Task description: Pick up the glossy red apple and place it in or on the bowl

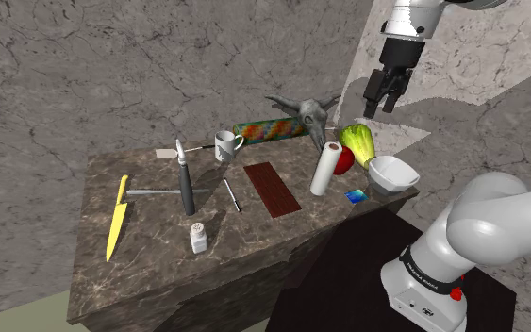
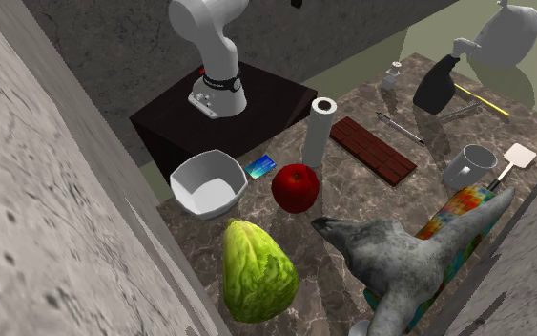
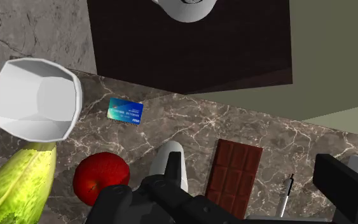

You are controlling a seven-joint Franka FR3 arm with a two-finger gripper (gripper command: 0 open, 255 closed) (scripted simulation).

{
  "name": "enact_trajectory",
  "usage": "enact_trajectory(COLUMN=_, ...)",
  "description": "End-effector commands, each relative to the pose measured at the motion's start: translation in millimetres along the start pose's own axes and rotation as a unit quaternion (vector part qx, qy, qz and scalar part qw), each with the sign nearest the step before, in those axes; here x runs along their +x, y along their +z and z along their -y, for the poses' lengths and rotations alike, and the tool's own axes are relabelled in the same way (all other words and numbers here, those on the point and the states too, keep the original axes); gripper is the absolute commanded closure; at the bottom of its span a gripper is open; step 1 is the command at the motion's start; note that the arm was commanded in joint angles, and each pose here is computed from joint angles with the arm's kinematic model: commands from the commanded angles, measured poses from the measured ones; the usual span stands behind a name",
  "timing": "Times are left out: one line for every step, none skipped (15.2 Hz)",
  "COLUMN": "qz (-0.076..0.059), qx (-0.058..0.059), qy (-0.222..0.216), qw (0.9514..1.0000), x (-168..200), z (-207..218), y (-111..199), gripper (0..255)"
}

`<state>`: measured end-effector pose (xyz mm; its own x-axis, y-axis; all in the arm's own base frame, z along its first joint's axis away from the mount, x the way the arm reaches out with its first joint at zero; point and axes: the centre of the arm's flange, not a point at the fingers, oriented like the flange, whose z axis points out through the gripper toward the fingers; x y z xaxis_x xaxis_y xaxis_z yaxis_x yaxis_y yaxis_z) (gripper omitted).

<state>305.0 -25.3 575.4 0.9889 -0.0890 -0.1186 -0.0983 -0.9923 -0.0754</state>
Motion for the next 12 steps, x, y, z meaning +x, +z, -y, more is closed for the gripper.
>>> enact_trajectory(qz=0.0, qx=0.0, qy=0.0, qw=1.0, x=0.0, z=0.0, y=0.0, gripper=0)
enact_trajectory(qz=-0.01, qx=-0.002, qy=-0.003, qw=0.9999, x=-0.4, z=-8.4, y=9.3, gripper=0)
enact_trajectory(qz=-0.021, qx=-0.004, qy=-0.007, qw=0.9998, x=-0.6, z=-16.9, y=18.5, gripper=0)
enact_trajectory(qz=-0.031, qx=-0.006, qy=-0.01, qw=0.9995, x=-0.5, z=-25.4, y=27.7, gripper=0)
enact_trajectory(qz=-0.041, qx=-0.008, qy=-0.014, qw=0.999, x=-0.1, z=-33.9, y=36.9, gripper=0)
enact_trajectory(qz=-0.052, qx=-0.009, qy=-0.017, qw=0.9985, x=0.5, z=-42.5, y=46.0, gripper=0)
enact_trajectory(qz=-0.062, qx=-0.011, qy=-0.021, qw=0.9978, x=1.3, z=-51.1, y=55.1, gripper=0)
enact_trajectory(qz=-0.072, qx=-0.013, qy=-0.024, qw=0.997, x=2.4, z=-59.7, y=64.1, gripper=0)
enact_trajectory(qz=-0.083, qx=-0.015, qy=-0.027, qw=0.9961, x=3.7, z=-68.4, y=73.1, gripper=0)
enact_trajectory(qz=-0.093, qx=-0.017, qy=-0.031, qw=0.9951, x=5.3, z=-77.1, y=82.0, gripper=0)
enact_trajectory(qz=-0.103, qx=-0.019, qy=-0.034, qw=0.9939, x=7.1, z=-85.8, y=90.9, gripper=0)
enact_trajectory(qz=-0.113, qx=-0.021, qy=-0.038, qw=0.9926, x=9.2, z=-94.5, y=99.7, gripper=0)
